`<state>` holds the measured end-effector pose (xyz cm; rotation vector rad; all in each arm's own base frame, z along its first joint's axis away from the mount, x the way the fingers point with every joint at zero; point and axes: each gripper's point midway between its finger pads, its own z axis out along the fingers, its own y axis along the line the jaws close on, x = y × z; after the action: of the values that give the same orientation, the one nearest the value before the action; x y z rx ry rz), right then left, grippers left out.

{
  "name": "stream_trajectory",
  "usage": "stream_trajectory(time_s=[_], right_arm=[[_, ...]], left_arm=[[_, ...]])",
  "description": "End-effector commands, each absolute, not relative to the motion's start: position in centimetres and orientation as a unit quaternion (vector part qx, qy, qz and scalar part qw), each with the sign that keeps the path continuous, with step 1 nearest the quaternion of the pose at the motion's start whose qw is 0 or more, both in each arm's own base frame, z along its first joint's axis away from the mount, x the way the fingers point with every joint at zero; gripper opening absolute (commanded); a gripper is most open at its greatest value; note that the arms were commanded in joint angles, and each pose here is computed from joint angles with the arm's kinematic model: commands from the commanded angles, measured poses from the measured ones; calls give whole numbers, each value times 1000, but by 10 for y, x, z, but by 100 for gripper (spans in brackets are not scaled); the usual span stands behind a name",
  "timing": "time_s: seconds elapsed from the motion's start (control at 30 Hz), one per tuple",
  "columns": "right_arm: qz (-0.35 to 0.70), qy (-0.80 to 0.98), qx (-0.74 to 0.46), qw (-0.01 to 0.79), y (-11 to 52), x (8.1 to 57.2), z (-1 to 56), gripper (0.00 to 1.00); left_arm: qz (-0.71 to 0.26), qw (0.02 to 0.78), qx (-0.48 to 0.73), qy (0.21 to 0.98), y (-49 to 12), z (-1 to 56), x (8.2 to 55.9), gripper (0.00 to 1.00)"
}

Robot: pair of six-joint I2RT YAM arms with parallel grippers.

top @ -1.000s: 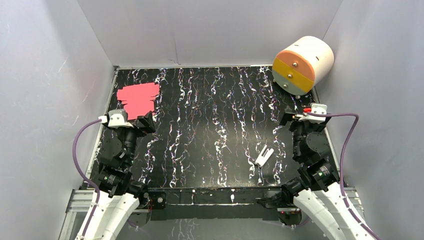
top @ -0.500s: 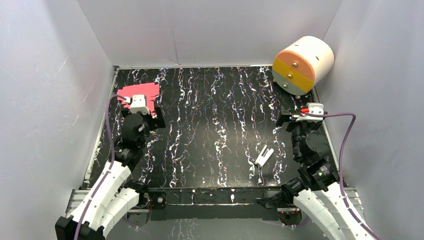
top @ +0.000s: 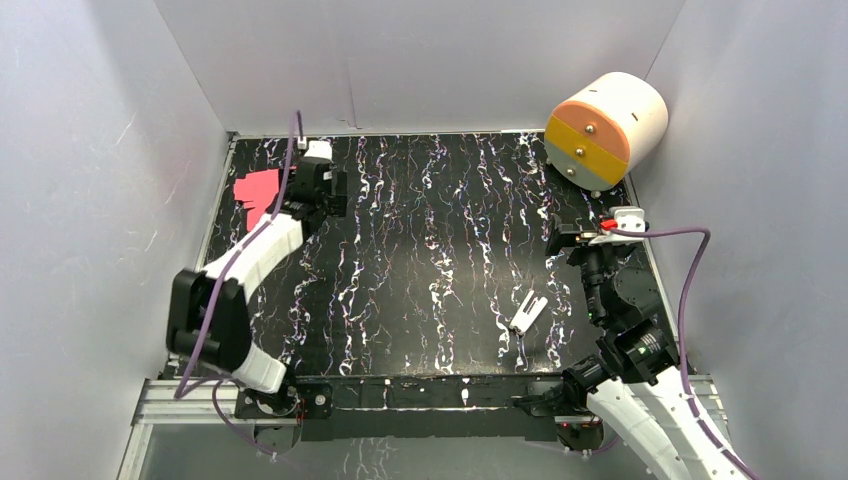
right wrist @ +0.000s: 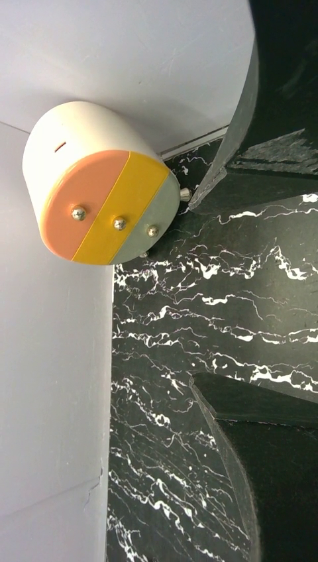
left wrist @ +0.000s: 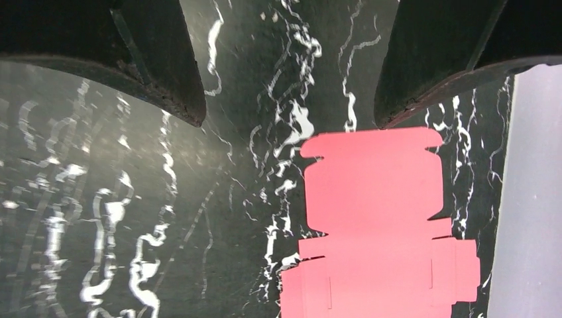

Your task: Fold the paper box

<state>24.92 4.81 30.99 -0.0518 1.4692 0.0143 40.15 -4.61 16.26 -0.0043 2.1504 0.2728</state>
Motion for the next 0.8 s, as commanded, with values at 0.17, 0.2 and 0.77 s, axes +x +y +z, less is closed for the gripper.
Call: stream_trajectory(time_s=[0.17,0.2,0.77], right_arm=[[26,656,-21,754,50,244,320,98],[26,656,-22,754,50,244,319,98],[-6,676,-29,736,46,251,306,98]], left_arm=[[235,395,60,886,-13,133,476,86],[243,392,63,885,-12,129,483,85],[295,360,104,879,-8,68,557,47]])
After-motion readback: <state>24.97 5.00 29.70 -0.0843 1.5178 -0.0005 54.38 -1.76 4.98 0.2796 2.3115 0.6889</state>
